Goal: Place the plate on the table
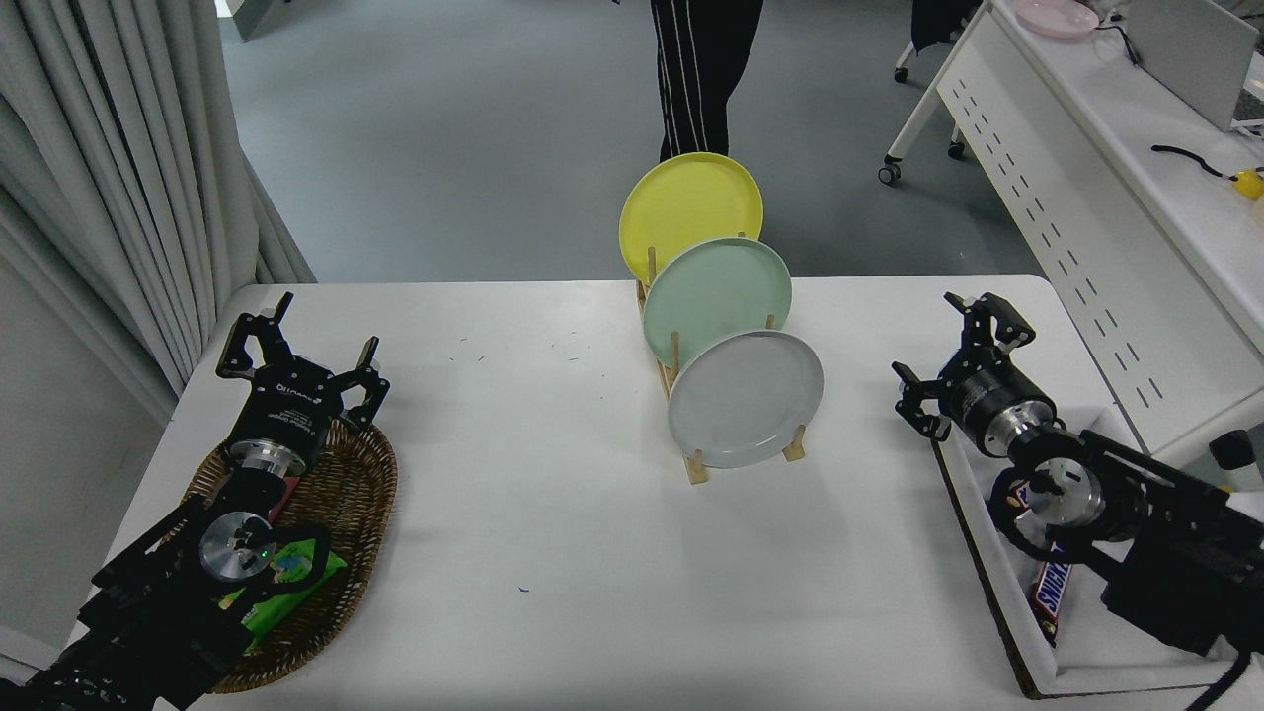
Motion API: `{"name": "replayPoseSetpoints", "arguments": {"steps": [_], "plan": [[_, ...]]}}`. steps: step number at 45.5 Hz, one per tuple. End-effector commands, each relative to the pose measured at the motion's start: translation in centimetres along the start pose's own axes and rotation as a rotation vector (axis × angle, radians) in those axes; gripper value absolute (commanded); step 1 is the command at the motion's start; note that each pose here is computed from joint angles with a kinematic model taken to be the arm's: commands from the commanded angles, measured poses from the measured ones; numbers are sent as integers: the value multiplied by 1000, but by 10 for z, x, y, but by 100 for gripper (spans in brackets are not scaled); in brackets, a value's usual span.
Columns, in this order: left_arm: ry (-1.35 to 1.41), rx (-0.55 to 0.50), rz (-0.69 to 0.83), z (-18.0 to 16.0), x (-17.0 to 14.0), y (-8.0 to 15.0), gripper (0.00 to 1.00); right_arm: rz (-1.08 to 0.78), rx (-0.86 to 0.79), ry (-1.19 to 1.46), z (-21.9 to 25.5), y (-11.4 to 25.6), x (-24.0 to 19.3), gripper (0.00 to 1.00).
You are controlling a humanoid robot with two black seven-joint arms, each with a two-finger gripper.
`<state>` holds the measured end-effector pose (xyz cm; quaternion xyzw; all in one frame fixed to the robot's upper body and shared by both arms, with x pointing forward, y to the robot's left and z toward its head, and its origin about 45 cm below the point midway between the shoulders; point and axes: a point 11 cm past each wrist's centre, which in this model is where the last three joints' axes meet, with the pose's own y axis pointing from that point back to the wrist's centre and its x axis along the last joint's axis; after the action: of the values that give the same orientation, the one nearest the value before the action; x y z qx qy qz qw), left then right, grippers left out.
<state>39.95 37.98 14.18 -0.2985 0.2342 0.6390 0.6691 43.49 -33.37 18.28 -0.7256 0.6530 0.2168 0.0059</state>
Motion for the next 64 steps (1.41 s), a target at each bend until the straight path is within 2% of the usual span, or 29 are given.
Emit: {"name": "replayPoseSetpoints", "arguments": {"steps": [1,6,14,25,29,35,42,48,54,64], "plan": [[0,0,0,0,0,0,100,-106,-99,78,-12,18,-27,100],[0,0,0,0,0,0,100,-102,-178,92,-6,32,-24,100],[0,0,0,0,0,0,100,-93,-181,65,-15,27,-32,100],[0,0,0,0,0,0,100,-155,-346,80,-3,16,-73,100],[0,0,0,0,0,0,100,-154,-337,95,-7,8,-91,100],[0,0,0,0,0,0,100,-101,-341,103,-9,1,-88,100],[0,0,0,0,0,0,100,-89,-379,152,-2,-12,-115,100],[0,0,0,0,0,0,100,-58,-351,113,-8,-21,-120,100],[0,0,0,0,0,0,100,-52,-405,101,6,-30,-133,100],[0,0,0,0,0,0,100,-32,-403,53,10,-34,-139,100]]}}
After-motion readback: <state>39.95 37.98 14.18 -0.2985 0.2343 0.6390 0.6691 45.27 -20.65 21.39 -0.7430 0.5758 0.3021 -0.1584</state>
